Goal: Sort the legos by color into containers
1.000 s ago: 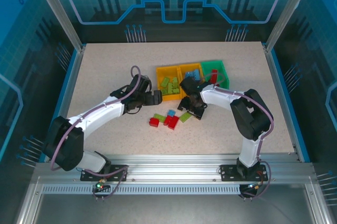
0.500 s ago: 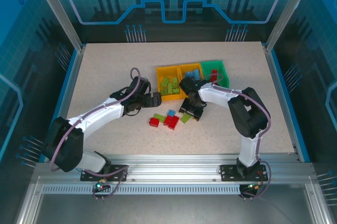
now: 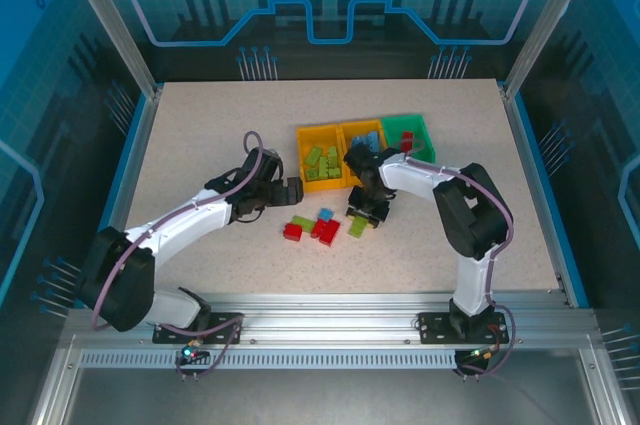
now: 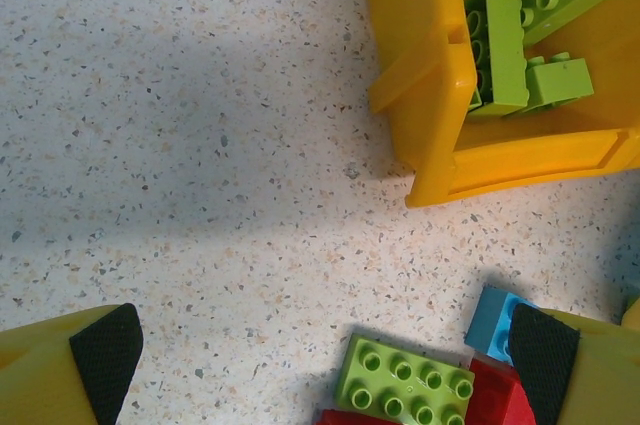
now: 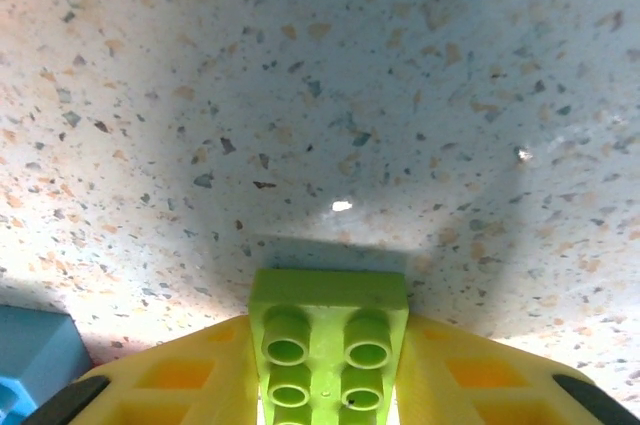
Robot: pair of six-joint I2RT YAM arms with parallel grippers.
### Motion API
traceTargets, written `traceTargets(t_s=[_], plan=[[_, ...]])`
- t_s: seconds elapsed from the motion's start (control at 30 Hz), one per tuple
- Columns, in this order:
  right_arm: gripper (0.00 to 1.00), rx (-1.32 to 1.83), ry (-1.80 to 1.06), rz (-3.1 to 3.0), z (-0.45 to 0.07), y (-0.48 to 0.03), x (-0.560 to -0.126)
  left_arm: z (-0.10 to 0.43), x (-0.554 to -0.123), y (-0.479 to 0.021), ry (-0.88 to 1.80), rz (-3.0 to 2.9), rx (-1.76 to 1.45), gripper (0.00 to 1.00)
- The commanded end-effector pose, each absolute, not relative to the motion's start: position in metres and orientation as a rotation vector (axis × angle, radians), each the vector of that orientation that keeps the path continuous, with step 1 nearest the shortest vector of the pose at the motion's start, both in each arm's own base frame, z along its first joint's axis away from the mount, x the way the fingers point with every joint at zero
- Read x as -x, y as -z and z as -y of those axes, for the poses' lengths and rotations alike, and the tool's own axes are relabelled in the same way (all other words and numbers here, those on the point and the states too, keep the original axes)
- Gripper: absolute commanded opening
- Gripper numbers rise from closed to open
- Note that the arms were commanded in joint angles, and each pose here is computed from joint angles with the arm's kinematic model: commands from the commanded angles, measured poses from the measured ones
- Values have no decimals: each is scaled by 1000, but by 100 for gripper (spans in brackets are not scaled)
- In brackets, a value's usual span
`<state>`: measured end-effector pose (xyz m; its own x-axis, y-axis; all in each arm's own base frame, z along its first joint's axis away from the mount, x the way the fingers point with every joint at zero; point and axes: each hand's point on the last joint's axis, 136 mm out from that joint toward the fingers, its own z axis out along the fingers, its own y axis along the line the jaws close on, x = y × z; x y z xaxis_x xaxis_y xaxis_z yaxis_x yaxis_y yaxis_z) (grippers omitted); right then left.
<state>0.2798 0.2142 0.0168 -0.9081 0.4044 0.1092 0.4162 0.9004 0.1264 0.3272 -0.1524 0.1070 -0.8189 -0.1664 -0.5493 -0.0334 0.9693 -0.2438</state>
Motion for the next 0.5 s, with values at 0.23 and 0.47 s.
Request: traceTargets(t_s=[0.23, 0.47], plan=[[38, 319, 438, 3242, -242, -105, -329, 141, -317, -98, 269, -2537, 198, 99], [38, 54, 532, 3431, -276, -136, -385, 141, -303, -78, 291, -2599, 235, 99]])
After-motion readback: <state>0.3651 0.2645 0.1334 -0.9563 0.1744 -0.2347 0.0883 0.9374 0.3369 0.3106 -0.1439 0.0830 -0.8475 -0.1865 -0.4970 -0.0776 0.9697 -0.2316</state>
